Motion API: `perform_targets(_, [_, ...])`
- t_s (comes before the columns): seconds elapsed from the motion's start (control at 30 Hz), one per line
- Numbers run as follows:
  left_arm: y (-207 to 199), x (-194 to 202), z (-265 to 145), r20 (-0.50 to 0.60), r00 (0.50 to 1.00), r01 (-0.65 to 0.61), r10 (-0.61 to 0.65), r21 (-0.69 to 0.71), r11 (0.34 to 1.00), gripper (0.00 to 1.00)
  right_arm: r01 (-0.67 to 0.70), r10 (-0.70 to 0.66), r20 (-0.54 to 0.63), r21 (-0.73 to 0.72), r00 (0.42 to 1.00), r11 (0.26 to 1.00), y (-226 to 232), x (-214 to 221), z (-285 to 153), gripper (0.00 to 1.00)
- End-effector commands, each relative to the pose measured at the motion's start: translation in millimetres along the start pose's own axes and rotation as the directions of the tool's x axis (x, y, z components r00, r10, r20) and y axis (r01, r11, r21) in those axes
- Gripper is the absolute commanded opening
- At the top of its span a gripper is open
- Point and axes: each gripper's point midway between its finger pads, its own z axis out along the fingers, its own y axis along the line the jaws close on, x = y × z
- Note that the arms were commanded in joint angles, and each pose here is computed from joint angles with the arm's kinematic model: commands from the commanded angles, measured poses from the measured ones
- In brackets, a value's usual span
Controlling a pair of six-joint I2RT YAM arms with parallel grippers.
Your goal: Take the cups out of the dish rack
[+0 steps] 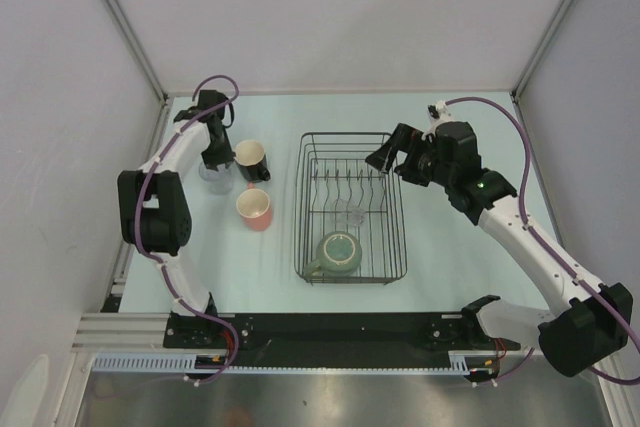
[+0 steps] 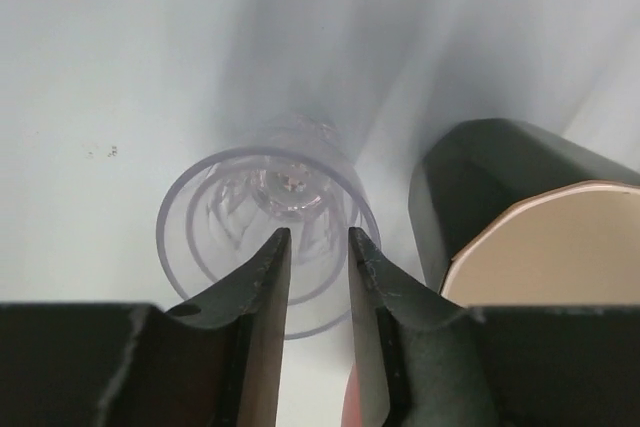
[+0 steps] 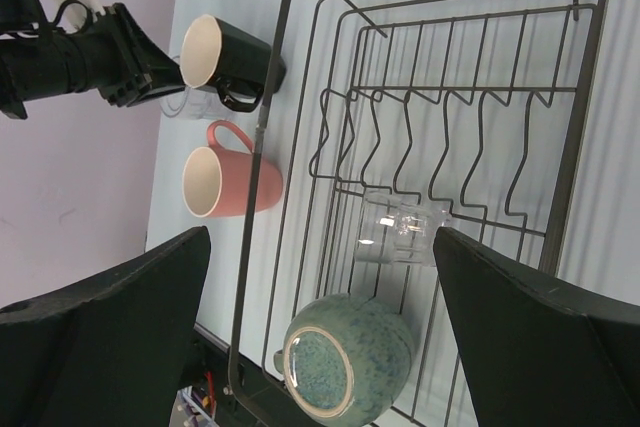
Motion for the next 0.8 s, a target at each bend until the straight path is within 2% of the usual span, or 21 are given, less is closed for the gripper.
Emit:
perform_targets(0.0, [6.1, -41.3, -43.4, 0.146, 0.988, 0.046, -0.047, 0.008, 0.999, 0.37, 0.005, -0.005, 0.013, -0.029, 1.0, 1.0, 6.7, -3.2, 2.2, 1.0])
perform_targets(0.2, [7.4, -58.9, -79.2, 0.227, 0.97, 0.078, -0.086, 0.047, 0.996, 0.43, 0.027, -0.027, 0.005, -0.032, 1.0, 0.999, 9.4, 0.4, 1.7, 1.0])
perform_targets(0.33, [6.1, -75.5, -125.9, 0.32, 0.939, 0.094, -0.128, 0.119, 0.988, 0.46, 0.096, -0.096, -0.011, 0.001, 0.995, 0.995, 9.3, 5.7, 0.8, 1.0])
perform_targets(0.47, [-5.4, -81.5, -172.6, 0.395, 0.903, 0.083, -0.17, 0.229, 0.97, 0.49, 0.243, -0.231, -0.127, 0.085, 0.965, 0.966, -7.3, 38.2, 2.6, 1.0])
perform_targets(0.57, [-20.9, -75.9, -210.7, 0.464, 0.867, 0.032, -0.182, 0.313, 0.949, 0.5, 0.337, -0.309, -0.203, 0.125, 0.929, 0.933, -12.9, 70.2, 0.2, 1.0])
perform_targets(0.6, [-31.4, -70.0, -220.2, 0.477, 0.862, 0.001, -0.171, 0.337, 0.942, 0.51, 0.38, -0.352, -0.224, 0.096, 0.909, 0.92, -4.0, 85.4, -2.7, 1.0])
perform_targets(0.7, [-45.1, -48.4, -243.1, 0.513, 0.844, -0.057, -0.159, 0.381, 0.923, 0.53, 0.422, -0.393, -0.223, 0.1, 0.892, 0.901, 0.1, 97.8, -10.3, 1.0])
perform_targets(0.77, [-49.4, -31.5, -241.5, 0.503, 0.851, -0.069, -0.151, 0.393, 0.917, 0.53, 0.448, -0.418, -0.233, 0.096, 0.878, 0.889, 4.5, 107.0, -14.9, 1.0])
